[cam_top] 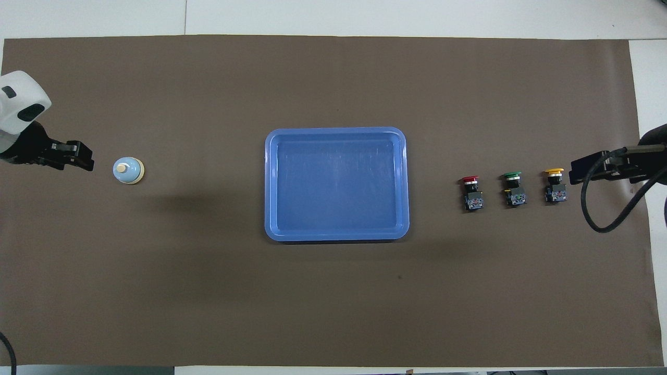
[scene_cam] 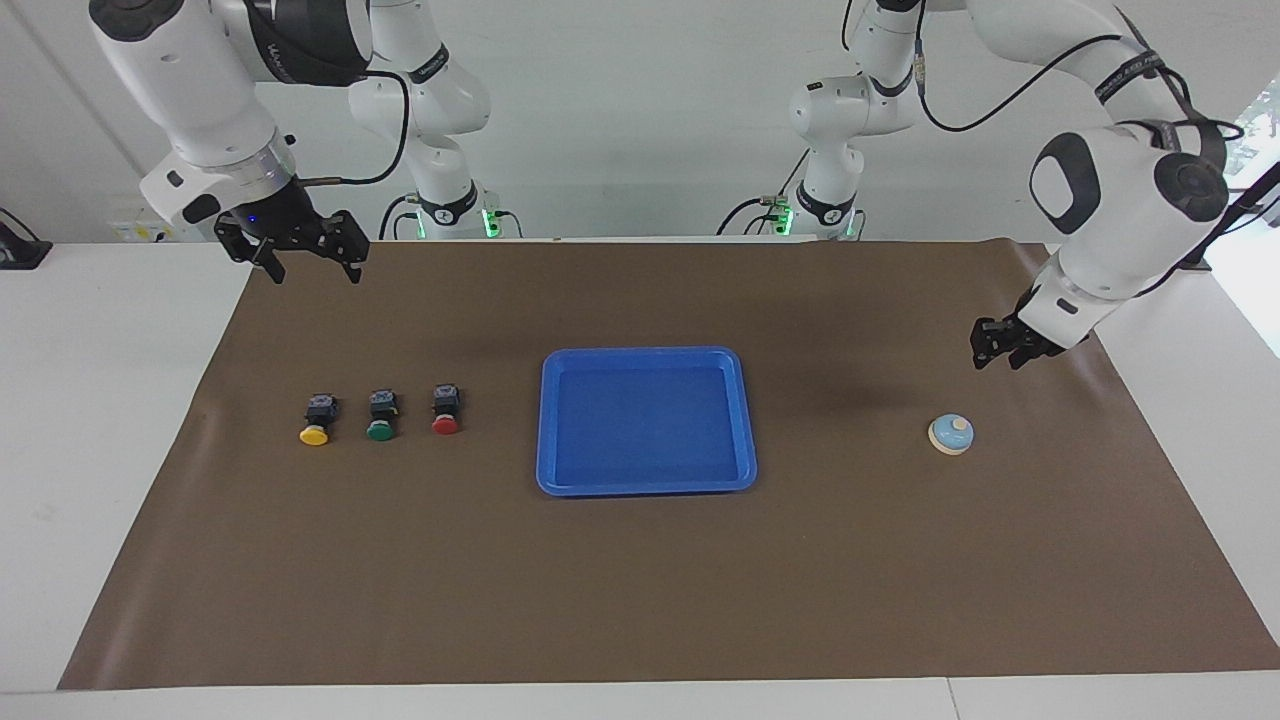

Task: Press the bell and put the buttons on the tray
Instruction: 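Lift the left gripper off the bell and draw it back, then reach the right gripper to the yellow button and grasp it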

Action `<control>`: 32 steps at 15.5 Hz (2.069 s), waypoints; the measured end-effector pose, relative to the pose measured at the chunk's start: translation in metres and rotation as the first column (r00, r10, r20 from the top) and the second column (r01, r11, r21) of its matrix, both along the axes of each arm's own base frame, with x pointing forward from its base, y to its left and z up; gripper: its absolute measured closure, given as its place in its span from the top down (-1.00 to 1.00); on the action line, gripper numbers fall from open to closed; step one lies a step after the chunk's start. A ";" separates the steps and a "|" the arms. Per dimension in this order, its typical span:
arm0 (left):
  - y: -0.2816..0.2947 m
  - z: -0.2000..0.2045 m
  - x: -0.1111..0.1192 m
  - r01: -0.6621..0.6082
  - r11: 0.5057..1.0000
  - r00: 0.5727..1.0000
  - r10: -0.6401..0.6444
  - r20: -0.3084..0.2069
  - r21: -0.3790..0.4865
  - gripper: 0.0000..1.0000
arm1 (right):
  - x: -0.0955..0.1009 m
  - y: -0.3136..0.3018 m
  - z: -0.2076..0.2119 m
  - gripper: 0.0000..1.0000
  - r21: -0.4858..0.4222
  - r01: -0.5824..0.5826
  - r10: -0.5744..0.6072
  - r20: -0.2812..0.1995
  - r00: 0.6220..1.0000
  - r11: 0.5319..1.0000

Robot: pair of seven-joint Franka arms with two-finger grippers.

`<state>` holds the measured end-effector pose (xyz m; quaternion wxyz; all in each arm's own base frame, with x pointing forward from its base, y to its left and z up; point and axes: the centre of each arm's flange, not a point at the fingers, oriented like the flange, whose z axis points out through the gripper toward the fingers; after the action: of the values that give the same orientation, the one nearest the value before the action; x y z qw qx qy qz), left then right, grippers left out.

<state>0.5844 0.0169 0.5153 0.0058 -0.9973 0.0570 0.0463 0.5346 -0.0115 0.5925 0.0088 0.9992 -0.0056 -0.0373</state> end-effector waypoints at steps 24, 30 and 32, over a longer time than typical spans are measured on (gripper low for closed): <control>-0.031 0.062 -0.045 0.052 0.999 0.998 -0.052 -0.027 0.002 1.00 | -0.001 -0.015 -0.001 1.00 0.000 0.028 -0.028 -0.005 1.000 1.000; -0.035 0.063 -0.045 0.060 0.998 0.998 -0.060 -0.024 0.002 1.00 | 0.013 -0.044 -0.052 1.00 0.001 0.032 -0.032 0.033 0.999 0.999; -0.036 0.066 -0.046 0.061 0.998 0.998 -0.061 -0.018 0.003 1.00 | 0.026 -0.061 -0.088 1.00 0.003 0.011 -0.011 0.031 0.999 1.000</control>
<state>0.5387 -0.0189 0.5808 0.0083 -0.9946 0.0872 0.0554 0.5605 -0.0726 0.5042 0.0070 0.9997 -0.0112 -0.0221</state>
